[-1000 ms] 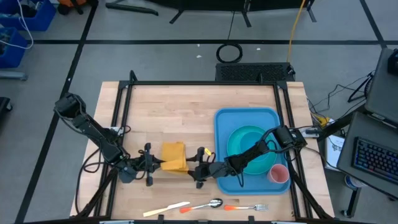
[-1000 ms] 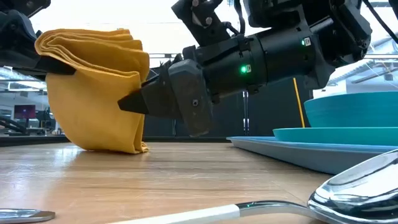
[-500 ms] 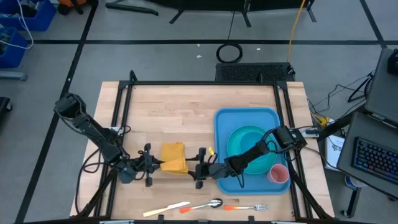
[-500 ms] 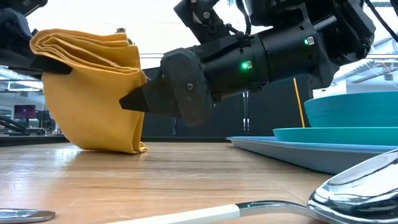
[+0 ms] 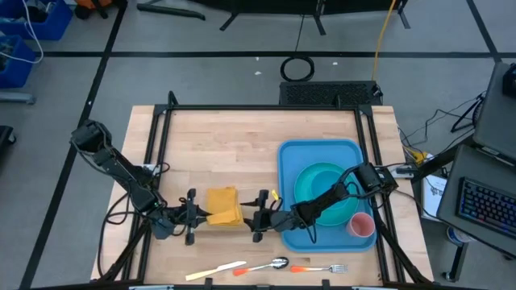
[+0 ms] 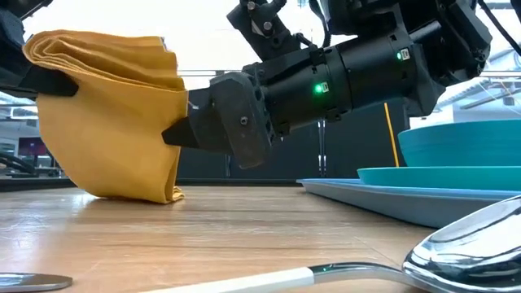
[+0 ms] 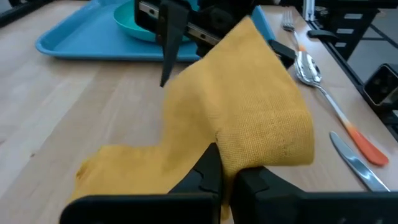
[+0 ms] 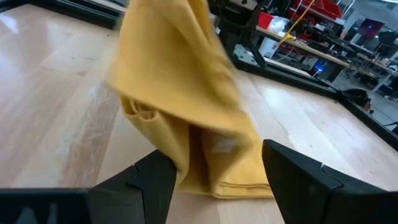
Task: Set up tray
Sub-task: Put the yellow napkin on the tray to the left of the blue plate
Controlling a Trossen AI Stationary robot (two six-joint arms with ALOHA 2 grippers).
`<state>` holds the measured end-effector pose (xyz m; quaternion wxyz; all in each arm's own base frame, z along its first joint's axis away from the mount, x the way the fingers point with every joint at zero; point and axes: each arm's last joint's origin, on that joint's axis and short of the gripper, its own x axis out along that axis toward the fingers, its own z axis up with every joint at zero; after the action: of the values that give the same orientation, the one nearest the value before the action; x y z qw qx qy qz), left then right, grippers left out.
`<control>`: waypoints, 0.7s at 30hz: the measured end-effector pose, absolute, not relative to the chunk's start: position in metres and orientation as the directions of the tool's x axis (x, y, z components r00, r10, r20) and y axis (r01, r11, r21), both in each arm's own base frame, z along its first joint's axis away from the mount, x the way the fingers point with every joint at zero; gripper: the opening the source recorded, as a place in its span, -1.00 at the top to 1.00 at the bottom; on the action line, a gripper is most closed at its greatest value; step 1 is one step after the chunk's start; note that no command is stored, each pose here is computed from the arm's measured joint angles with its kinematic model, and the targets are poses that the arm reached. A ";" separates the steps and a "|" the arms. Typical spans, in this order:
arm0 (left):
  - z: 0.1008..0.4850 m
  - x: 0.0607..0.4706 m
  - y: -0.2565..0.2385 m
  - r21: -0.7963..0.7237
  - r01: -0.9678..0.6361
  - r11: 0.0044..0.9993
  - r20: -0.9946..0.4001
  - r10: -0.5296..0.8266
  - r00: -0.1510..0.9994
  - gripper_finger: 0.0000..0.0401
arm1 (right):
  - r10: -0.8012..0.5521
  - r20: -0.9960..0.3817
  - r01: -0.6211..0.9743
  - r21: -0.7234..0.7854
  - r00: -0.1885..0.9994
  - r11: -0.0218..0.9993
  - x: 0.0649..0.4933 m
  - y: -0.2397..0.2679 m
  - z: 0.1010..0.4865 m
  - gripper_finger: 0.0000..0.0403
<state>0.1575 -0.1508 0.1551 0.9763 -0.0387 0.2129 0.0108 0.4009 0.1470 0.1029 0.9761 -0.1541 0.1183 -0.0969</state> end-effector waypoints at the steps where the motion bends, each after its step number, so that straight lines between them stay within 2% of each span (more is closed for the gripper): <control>1: 0.155 0.157 -0.151 -0.072 -0.035 0.997 -0.417 0.002 0.909 0.97 | -0.223 -0.199 0.151 -0.324 0.954 0.934 0.401 0.147 0.103 -0.11; 8: 0.154 0.157 -0.153 -0.076 0.013 0.997 -0.436 -0.045 0.899 0.94 | -0.206 -0.183 0.133 -0.346 0.961 0.929 0.401 0.150 0.105 -0.11; 11: 0.154 0.157 -0.153 -0.073 0.014 0.997 -0.436 -0.045 0.899 0.97 | -0.138 -0.178 0.064 -0.370 0.974 0.927 0.401 0.152 0.106 -0.11; 16: 0.154 0.157 -0.153 -0.073 0.014 0.997 -0.436 -0.045 0.899 0.90 | -0.055 -0.158 -0.008 -0.375 0.986 0.927 0.402 0.155 0.109 -0.11; 21: 0.155 0.158 -0.151 -0.071 0.008 0.997 -0.436 -0.039 0.899 0.97 | -0.018 -0.141 -0.036 -0.373 0.990 0.927 0.405 0.150 0.111 -0.11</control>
<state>0.1580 -0.1515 0.1545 0.9739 -0.0339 0.2242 -0.0122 0.4046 0.1502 0.1109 0.9790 -0.1910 0.0712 0.0046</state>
